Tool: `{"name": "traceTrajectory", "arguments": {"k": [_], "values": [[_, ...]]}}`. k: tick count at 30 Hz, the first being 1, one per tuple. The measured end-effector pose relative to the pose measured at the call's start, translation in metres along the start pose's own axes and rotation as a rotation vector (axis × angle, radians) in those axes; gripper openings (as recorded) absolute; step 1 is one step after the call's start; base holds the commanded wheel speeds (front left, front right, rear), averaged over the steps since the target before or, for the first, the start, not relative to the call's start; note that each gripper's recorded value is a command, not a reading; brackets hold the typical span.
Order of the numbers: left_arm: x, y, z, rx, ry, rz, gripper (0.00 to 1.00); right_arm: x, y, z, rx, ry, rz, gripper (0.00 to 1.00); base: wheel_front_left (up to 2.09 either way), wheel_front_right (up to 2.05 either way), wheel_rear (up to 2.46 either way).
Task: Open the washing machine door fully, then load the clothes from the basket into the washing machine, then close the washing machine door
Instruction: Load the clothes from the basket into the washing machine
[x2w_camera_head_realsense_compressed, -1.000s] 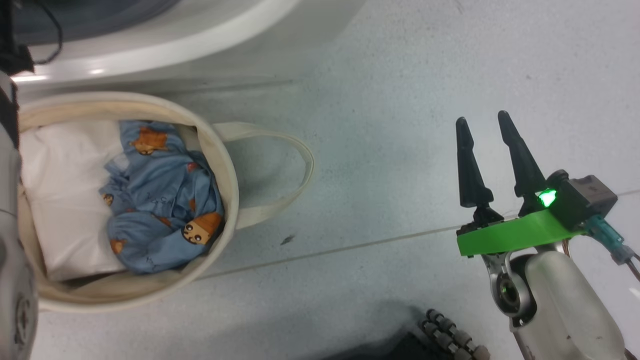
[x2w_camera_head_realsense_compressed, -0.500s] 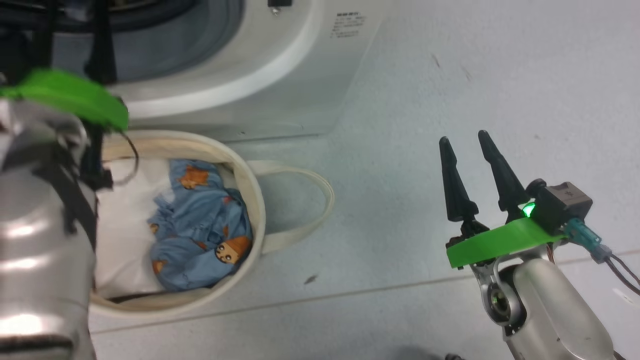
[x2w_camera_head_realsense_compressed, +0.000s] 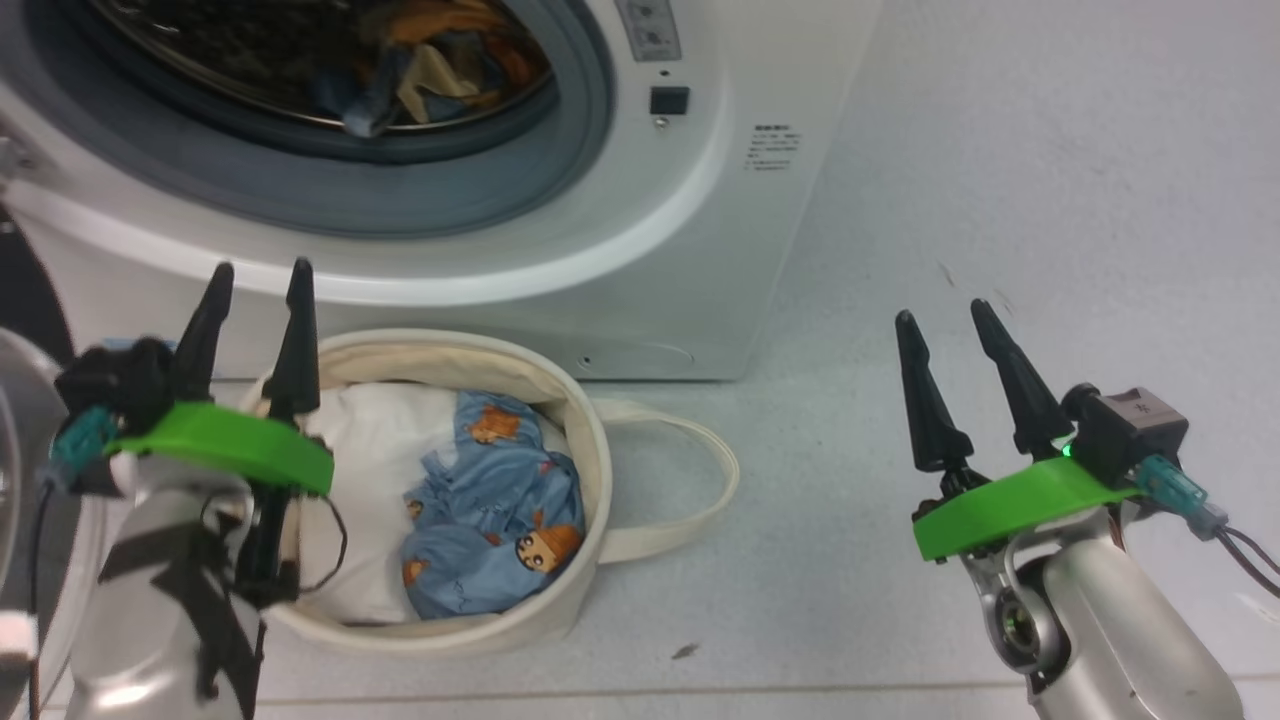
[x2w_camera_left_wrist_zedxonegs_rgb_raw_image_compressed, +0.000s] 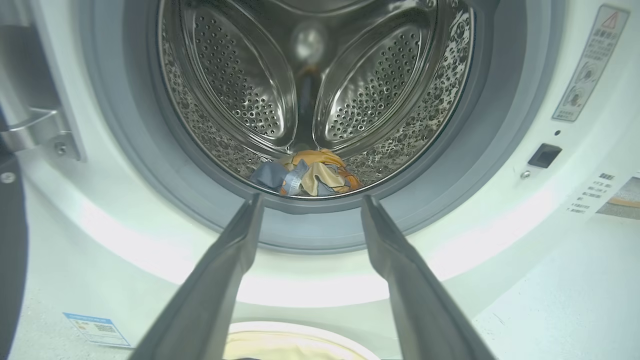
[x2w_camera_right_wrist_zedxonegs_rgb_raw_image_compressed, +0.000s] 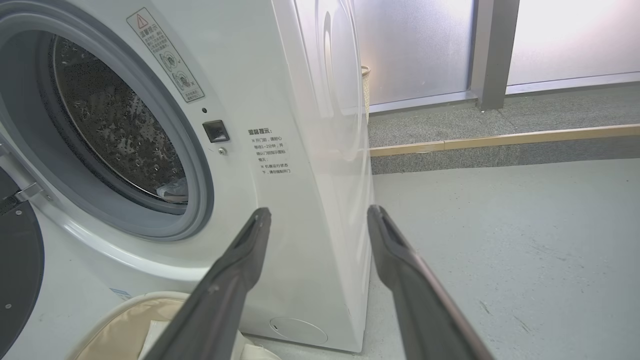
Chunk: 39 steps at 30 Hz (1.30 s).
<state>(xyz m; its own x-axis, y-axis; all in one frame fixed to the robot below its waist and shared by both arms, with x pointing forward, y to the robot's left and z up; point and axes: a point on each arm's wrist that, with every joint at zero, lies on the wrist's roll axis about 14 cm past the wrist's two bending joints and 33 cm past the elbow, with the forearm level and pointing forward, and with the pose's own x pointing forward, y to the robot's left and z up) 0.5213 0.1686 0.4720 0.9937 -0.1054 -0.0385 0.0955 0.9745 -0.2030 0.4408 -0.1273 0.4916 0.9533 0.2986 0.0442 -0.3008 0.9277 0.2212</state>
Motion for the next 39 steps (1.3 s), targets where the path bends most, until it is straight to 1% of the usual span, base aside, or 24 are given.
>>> {"name": "traceTrajectory", "arguments": {"k": [6, 10, 15, 21, 29, 39], "values": [[-0.041, 0.018, 0.016, 0.001, -0.050, 0.045, 1.00, -0.006, 0.005, 0.015, -0.009, -0.035, 0.005, 1.00, 0.00, 0.00, 0.00], [-0.061, 0.023, 0.013, -0.001, -0.043, 0.063, 1.00, -0.015, 0.007, 0.017, -0.009, -0.038, 0.003, 1.00, 0.00, 0.00, 0.00], [-0.088, 0.037, 0.016, -0.010, -0.055, 0.112, 1.00, -0.027, 0.011, 0.020, -0.010, -0.045, 0.002, 1.00, 0.00, 0.00, 0.00], [-0.097, 0.044, 0.030, -0.005, -0.095, 0.134, 1.00, -0.028, 0.011, 0.029, -0.024, -0.066, 0.004, 1.00, 0.00, 0.00, 0.00], [-0.102, 0.042, 0.026, -0.002, -0.085, 0.134, 1.00, -0.038, 0.009, 0.023, -0.009, -0.048, -0.009, 1.00, 0.00, 0.00, 0.00], [-0.100, 0.039, 0.023, -0.008, -0.079, 0.128, 1.00, -0.038, 0.007, 0.021, -0.007, -0.044, -0.016, 1.00, 0.00, 0.00, 0.00]]}}
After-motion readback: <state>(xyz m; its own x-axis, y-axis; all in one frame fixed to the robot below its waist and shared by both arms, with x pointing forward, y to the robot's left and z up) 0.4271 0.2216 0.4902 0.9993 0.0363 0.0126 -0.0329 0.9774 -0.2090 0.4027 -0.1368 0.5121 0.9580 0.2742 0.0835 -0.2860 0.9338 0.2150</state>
